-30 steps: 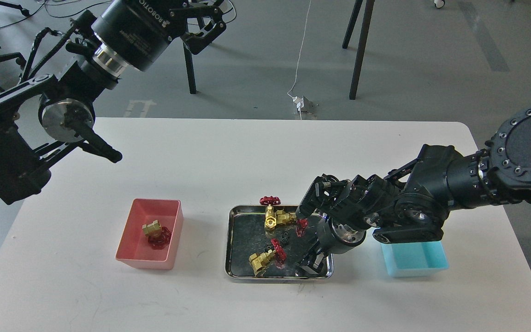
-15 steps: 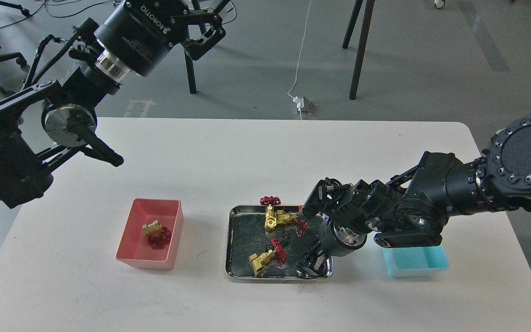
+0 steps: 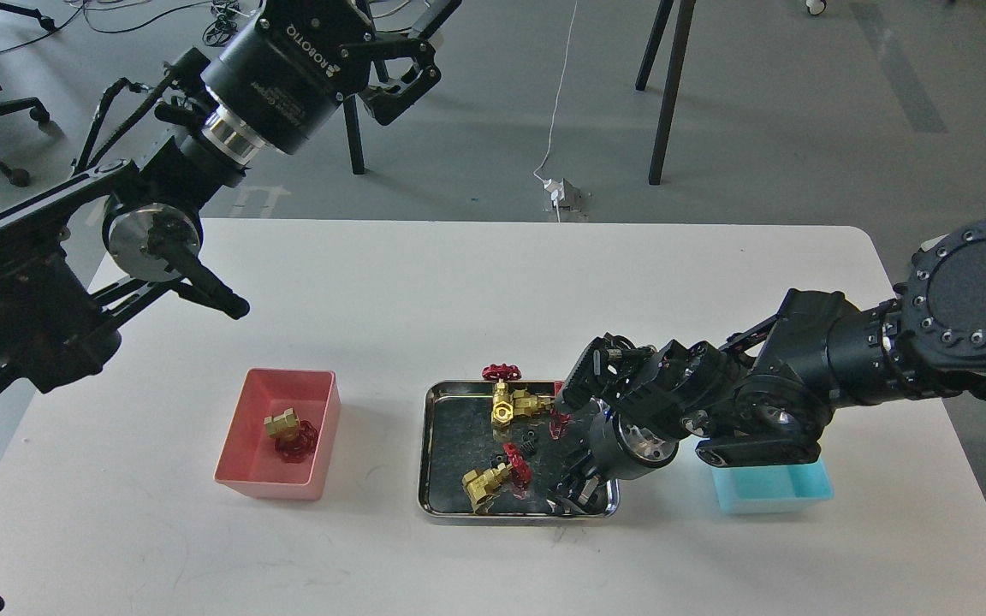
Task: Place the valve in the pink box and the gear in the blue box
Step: 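Grasp a small dark gear in the tray with the right gripper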
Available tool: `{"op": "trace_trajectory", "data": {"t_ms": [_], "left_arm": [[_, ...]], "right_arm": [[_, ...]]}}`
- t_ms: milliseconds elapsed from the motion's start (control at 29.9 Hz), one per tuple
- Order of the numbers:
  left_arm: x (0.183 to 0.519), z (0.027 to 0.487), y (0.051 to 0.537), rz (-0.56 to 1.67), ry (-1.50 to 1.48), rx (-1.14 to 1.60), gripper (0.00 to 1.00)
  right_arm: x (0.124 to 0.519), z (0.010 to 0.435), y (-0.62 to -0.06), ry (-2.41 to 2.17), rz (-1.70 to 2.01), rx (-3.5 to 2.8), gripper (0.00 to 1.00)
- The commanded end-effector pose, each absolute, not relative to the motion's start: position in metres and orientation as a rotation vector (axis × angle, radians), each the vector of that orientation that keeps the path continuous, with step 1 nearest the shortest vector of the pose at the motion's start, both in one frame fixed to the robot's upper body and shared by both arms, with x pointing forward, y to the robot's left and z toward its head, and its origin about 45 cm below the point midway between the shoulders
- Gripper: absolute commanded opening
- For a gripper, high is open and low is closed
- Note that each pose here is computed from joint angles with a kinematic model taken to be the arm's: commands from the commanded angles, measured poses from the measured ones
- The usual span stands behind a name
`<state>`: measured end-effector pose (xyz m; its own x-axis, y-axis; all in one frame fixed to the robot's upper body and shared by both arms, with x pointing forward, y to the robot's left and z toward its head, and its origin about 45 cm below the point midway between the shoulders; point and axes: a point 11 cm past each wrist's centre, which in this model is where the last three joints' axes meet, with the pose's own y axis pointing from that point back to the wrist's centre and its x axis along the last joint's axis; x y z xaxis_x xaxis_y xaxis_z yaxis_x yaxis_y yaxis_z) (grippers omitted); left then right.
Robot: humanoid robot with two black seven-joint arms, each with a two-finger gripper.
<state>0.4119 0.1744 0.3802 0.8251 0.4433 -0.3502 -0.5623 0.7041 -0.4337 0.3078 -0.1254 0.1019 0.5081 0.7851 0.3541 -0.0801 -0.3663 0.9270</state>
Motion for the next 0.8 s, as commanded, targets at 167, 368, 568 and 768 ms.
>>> {"op": "trace_trajectory", "data": {"t_ms": [167,368,568,768], "left_arm": [[0.4113,0.3767,0.1745,0.567,0.235,-0.554,0.99],[0.4111,0.3754,0.1749,0.569,0.238,-0.553,0.99],[0.4108,0.3734,0.1754,0.571,0.241,-0.552,0.99],[0.4115,0.3701,0.1773,0.579,0.242,-0.546,0.99]], "right_arm": [[0.3077,0.1010,-0.1266,0.600,1.035,1.704,0.41],[0.3083,0.0999,-0.1274,0.596,1.034,1.703,0.38],[0.3075,0.0962,-0.1292,0.592,1.025,1.705,0.36],[0.3075,0.0962,-0.1292,0.591,1.024,1.706,0.30]]}}
